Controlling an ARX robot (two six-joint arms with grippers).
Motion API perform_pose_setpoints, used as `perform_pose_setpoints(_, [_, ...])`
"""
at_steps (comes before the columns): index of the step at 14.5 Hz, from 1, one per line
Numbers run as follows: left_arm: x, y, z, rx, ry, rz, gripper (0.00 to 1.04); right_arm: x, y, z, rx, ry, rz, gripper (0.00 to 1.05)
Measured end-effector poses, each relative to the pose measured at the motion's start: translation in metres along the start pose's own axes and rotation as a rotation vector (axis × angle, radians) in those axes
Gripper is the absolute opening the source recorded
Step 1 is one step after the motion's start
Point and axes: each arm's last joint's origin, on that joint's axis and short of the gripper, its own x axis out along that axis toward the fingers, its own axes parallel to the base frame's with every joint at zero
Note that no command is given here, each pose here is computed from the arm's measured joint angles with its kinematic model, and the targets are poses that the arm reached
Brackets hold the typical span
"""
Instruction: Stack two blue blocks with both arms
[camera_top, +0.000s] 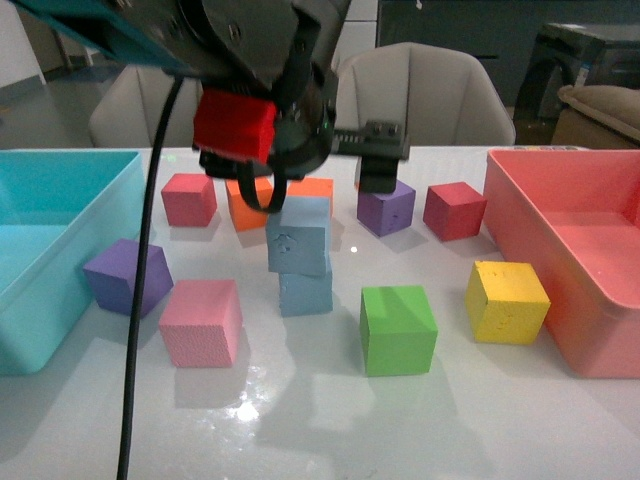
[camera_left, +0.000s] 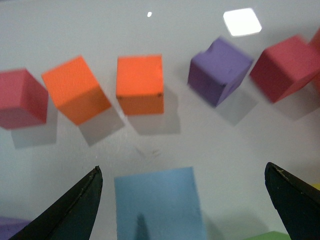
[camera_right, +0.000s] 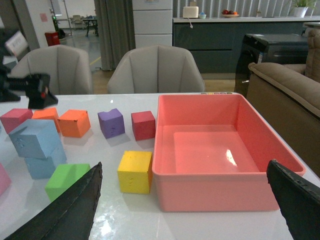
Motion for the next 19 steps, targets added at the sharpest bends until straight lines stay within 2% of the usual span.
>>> perform_pose_setpoints(2, [-0.05,-0.007,0.025,-0.001,-0.171,-0.089,0.98,0.0,0.0,0.0,0.0,0.0,0.0,0.98])
perform_pose_setpoints(3, [-0.076,-0.01,0.028,0.007,-0.267,-0.099,0.98,0.0,0.0,0.0,0.0,0.0,0.0,0.98])
perform_pose_setpoints(6, [-0.16,-0.002,0.004,0.079,-0.488,-0.189,0.98,0.0,0.0,0.0,0.0,0.0,0.0,0.98])
perform_pose_setpoints(7, [-0.184,0.016,-0.006,0.0,-0.6,-0.046,0.88,0.0,0.0,0.0,0.0,0.0,0.0,0.98])
perform_pose_setpoints(8, [-0.207,0.047,-0.03,-0.039,-0.586,0.1,0.76,0.0,0.0,0.0,0.0,0.0,0.0,0.98])
perform_pose_setpoints(9, [-0.229,0.086,-0.066,-0.065,-0.58,0.18,0.59,0.0,0.0,0.0,0.0,0.0,0.0,0.98])
perform_pose_setpoints(11, [-0.245,0.112,-0.098,-0.084,-0.631,0.17,0.34,0.0,0.0,0.0,0.0,0.0,0.0,0.98])
perform_pose_setpoints(13, [-0.241,0.128,-0.129,-0.07,-0.594,0.165,0.08,0.0,0.0,0.0,0.0,0.0,0.0,0.98])
perform_pose_setpoints(14, [-0.242,0.134,-0.139,-0.071,-0.595,0.17,0.02,0.0,0.0,0.0,0.0,0.0,0.0,0.98])
perform_pose_setpoints(19, [-0.249,0.153,-0.173,-0.075,-0.603,0.167,0.02,0.0,0.0,0.0,0.0,0.0,0.0,0.98])
